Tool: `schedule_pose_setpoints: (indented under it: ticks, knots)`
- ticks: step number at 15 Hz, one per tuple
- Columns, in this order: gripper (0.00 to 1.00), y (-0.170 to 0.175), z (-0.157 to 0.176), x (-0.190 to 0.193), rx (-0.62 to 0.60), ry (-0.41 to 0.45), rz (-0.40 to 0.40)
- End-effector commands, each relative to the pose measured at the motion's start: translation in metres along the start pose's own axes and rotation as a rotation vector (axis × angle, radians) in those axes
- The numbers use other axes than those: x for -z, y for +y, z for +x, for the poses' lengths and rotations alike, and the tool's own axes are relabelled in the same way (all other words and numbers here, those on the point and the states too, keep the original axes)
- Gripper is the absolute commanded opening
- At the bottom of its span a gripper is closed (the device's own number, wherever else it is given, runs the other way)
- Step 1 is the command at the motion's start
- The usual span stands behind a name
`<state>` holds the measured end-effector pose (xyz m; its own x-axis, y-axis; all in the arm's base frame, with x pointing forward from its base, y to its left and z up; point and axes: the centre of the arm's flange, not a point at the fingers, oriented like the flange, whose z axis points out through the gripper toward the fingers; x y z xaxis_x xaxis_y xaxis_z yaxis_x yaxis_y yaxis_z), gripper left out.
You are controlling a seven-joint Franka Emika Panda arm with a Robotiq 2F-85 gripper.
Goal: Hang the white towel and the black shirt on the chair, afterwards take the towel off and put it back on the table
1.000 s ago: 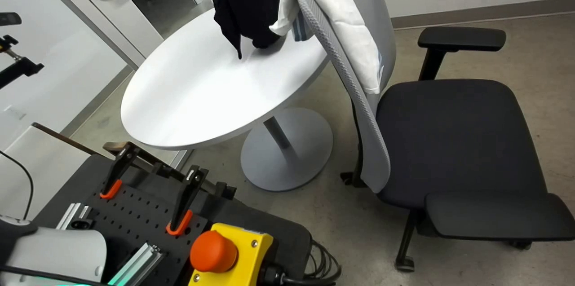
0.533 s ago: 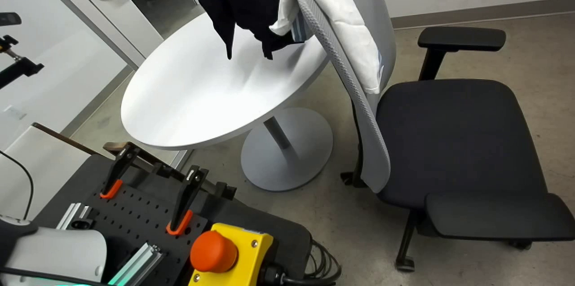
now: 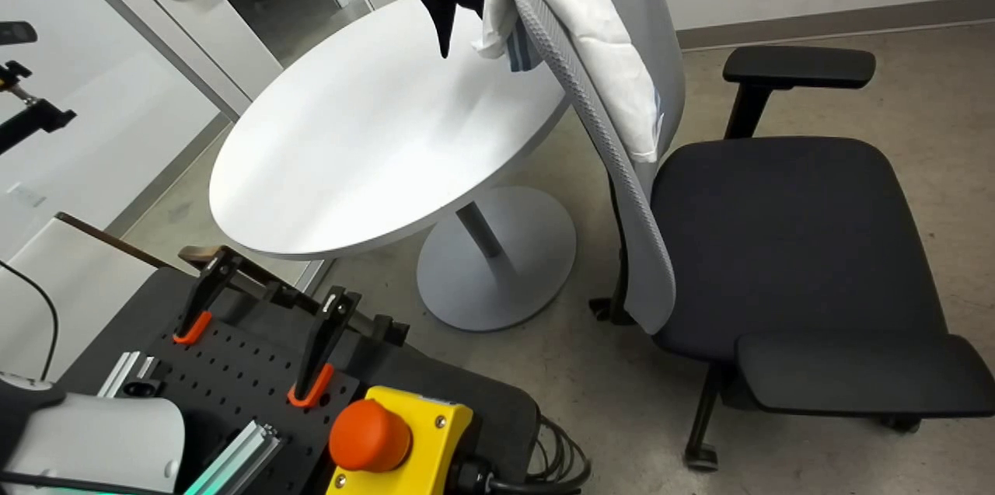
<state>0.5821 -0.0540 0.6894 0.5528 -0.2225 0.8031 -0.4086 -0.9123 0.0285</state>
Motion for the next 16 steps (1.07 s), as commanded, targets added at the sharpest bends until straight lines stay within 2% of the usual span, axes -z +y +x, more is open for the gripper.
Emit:
schedule_pose_setpoints:
  ticks: [1, 9, 16]
  knots:
    - [0.0, 0.029, 0.016, 0.004, -0.09, 0.006, -0.04]
    - [0.0, 0.108, 0.022, -0.003, -0.251, 0.003, -0.141]
    - [0.0, 0.188, 0.004, -0.022, -0.388, -0.05, -0.228]
